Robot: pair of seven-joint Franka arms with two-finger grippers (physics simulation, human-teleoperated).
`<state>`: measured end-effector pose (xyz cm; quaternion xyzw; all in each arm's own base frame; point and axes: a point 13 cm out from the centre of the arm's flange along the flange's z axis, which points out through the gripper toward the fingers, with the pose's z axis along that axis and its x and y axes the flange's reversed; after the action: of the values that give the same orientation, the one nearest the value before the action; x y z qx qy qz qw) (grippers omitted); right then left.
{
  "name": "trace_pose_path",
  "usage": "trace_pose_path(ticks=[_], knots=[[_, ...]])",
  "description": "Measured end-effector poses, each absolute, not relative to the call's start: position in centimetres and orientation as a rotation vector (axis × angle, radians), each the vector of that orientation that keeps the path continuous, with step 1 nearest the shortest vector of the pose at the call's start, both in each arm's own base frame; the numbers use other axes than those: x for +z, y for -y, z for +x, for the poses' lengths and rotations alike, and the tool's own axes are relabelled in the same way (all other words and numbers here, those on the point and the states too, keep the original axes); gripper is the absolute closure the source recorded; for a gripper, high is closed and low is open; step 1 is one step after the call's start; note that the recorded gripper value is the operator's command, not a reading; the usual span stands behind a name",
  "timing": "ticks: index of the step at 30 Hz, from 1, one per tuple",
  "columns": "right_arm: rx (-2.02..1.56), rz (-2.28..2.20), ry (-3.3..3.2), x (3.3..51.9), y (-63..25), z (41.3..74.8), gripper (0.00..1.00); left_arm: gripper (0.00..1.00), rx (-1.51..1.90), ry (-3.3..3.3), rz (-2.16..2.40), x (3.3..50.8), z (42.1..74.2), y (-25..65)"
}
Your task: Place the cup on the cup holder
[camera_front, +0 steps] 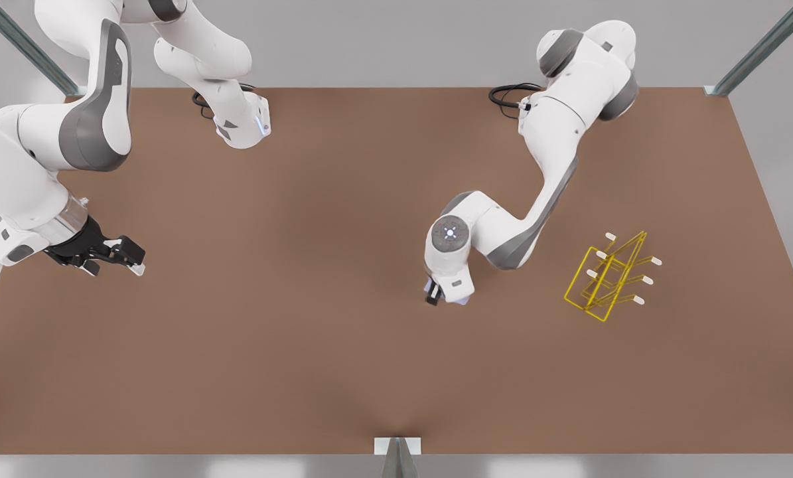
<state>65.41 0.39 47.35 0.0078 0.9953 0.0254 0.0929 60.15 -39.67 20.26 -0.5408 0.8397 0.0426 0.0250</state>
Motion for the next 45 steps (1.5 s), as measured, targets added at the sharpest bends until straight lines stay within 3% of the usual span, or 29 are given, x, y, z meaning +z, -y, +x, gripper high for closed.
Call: trace_pose_path(ticks=[7,18,26,33,41,45], knots=[[0.075,0.025,-2.956,47.2,-0.2,65.4,0.00,0.23,0.665,-2.335,-1.449,19.8,59.4,30.4],[0.075,0.025,-2.959,47.0,-0.2,65.6,0.00,0.23,1.285,-1.695,-1.546,20.2,58.1,13.6],[0.076,0.025,-2.963,46.7,-0.2,65.5,0.00,0.22,1.299,-1.410,-1.537,23.6,60.1,8.3],[0.075,0.027,-2.965,46.8,-0.1,65.5,0.00,0.21,1.218,-1.317,-1.540,21.9,62.5,4.5],[0.030,0.045,-3.010,45.6,1.4,64.9,0.00,0.21,1.284,-1.238,-1.482,20.1,60.1,2.3],[-0.029,0.055,-3.107,44.4,2.9,61.0,0.00,0.21,1.301,-1.201,-1.470,19.8,59.1,2.1]])
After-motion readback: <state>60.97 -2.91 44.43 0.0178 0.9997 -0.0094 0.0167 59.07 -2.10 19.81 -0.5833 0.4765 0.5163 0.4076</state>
